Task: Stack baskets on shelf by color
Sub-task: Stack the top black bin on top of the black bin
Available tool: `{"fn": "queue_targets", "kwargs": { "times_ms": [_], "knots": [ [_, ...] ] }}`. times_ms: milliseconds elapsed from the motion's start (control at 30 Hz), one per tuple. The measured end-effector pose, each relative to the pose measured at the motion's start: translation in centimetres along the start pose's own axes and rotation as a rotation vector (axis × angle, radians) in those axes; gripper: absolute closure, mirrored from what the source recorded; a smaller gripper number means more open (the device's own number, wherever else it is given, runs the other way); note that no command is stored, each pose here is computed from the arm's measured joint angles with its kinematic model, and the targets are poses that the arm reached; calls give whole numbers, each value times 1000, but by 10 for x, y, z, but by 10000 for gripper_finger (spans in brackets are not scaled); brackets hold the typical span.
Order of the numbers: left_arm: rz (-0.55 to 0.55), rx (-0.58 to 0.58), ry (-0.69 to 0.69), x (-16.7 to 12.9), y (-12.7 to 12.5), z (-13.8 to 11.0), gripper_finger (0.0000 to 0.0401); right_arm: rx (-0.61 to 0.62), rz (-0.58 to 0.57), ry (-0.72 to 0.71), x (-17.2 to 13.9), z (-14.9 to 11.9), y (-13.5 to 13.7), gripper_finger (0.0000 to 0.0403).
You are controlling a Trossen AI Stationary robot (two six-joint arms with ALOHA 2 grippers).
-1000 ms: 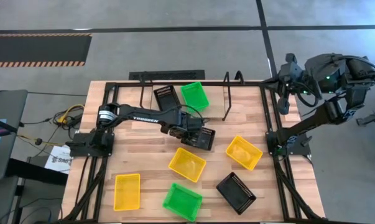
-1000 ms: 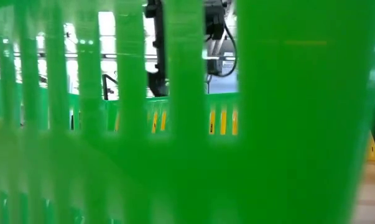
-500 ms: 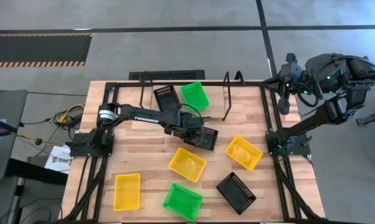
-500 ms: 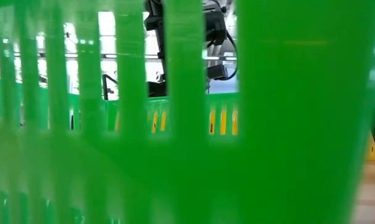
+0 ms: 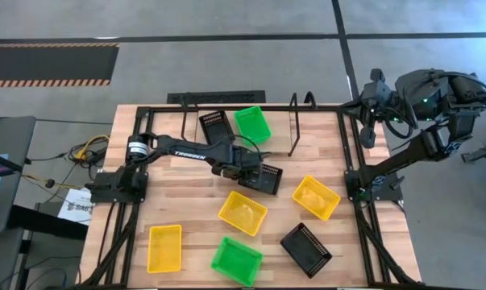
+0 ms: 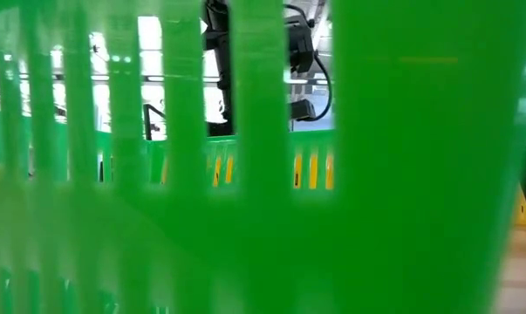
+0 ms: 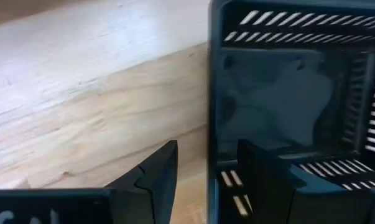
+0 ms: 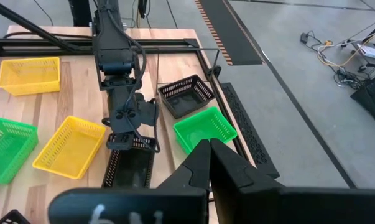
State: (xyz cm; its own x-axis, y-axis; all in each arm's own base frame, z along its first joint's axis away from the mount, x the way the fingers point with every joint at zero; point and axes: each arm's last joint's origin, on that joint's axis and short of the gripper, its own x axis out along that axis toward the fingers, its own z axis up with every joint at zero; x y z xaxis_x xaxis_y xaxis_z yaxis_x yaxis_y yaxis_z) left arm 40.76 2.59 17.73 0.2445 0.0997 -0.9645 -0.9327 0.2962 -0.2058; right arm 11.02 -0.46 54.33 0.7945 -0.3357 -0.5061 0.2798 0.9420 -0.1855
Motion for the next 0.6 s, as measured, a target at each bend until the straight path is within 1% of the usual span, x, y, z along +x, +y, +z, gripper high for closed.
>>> {"fn": "queue_targets", "kwargs": {
  "times_ms": [200, 267, 367, 467, 533, 600],
  "knots": [
    [-12, -2, -8, 1, 0, 4, 249, -3, 0, 0, 0, 0, 0, 377],
    [-18, 15, -13, 1, 0, 6, 260, -3, 0, 0, 0, 0, 0, 377],
    [-33, 34, -22, 1, 0, 9, 295, -8, 0, 0, 0, 0, 0, 377],
    [-60, 43, -42, 1, -2, 14, 347, -10, 0, 0, 0, 0, 0, 377],
    [-70, 69, -59, 1, -2, 16, 383, -10, 0, 0, 0, 0, 0, 377],
    [-76, 101, -64, 2, -2, 19, 394, -10, 0, 0, 0, 0, 0, 377]
  ]
}}
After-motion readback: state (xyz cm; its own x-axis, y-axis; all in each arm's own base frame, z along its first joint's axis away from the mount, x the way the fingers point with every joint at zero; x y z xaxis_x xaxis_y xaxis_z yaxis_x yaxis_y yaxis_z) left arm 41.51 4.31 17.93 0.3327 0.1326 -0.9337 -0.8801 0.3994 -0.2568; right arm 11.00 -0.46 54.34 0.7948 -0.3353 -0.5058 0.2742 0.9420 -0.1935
